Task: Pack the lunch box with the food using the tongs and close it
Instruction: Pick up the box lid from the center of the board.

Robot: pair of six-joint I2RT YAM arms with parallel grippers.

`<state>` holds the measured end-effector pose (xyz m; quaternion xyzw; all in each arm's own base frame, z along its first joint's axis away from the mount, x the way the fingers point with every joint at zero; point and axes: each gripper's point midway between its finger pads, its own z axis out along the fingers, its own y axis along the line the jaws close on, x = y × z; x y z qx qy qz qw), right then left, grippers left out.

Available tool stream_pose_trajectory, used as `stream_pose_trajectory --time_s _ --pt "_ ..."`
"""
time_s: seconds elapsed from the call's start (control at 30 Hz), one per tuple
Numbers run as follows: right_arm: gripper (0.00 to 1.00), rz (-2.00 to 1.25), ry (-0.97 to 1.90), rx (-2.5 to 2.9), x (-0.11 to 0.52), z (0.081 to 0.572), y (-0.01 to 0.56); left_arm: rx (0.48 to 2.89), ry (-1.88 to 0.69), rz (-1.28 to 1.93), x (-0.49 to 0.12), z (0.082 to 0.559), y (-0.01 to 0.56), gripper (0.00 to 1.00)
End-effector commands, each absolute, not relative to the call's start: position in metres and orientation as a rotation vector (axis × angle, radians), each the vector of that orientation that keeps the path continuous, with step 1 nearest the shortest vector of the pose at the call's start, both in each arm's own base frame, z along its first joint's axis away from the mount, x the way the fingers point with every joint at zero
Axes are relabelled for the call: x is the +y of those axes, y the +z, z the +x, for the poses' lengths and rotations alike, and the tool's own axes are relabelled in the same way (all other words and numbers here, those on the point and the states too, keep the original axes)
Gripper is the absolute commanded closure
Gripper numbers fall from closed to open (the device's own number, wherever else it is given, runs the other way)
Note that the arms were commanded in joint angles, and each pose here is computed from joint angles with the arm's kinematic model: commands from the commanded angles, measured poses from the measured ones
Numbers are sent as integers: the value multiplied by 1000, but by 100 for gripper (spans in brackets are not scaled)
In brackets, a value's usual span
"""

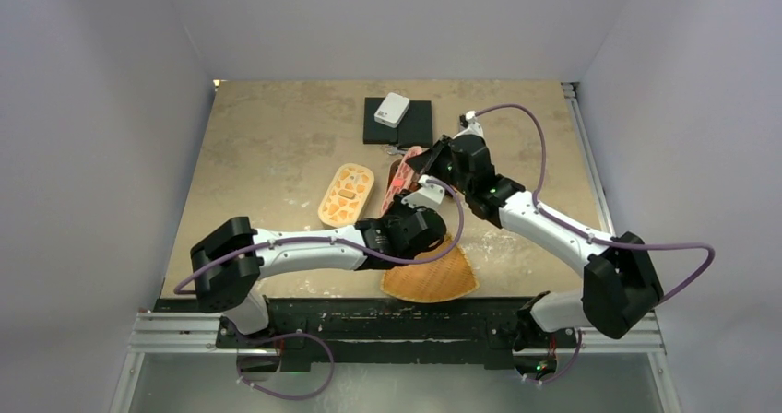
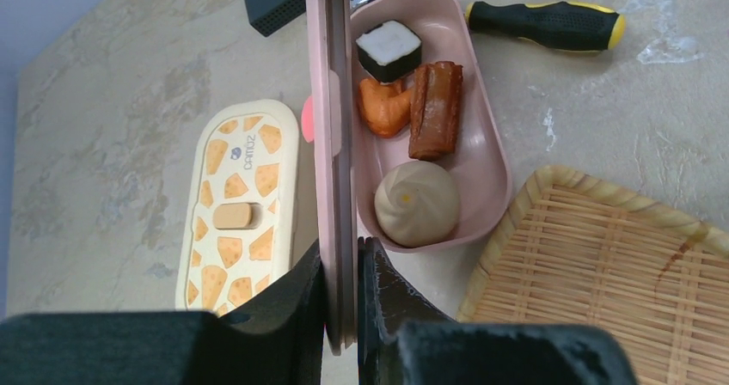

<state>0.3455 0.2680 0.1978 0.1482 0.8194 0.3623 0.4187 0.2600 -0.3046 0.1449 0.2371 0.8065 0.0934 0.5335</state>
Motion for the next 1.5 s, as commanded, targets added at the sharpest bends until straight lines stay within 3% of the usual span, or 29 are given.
stream_pose_trajectory --time_s 0.0,0.07,0.3,0.5,0.77,0.93,1.23,1.47 --pt "100 323 1007 1946 276 343 235 1862 154 535 -326 257 181 95" --pt "100 338 1028 1896 271 340 249 1871 124 532 -329 255 180 86" --pt "100 407 1050 1751 248 329 272 1879 -87 607 -352 241 186 38" --pt "100 327 982 1755 244 330 277 1869 -270 731 -363 221 200 14" --pt "100 218 842 1648 206 340 311 1977 -555 884 -354 194 200 11" --pt "100 96 862 1578 193 331 324 1957 -698 844 -342 196 228 10" --pt "100 -457 1156 1359 235 258 382 1823 -898 760 -283 225 287 10" --pt "100 -699 1341 1188 247 202 412 1786 -1088 776 -279 228 300 10"
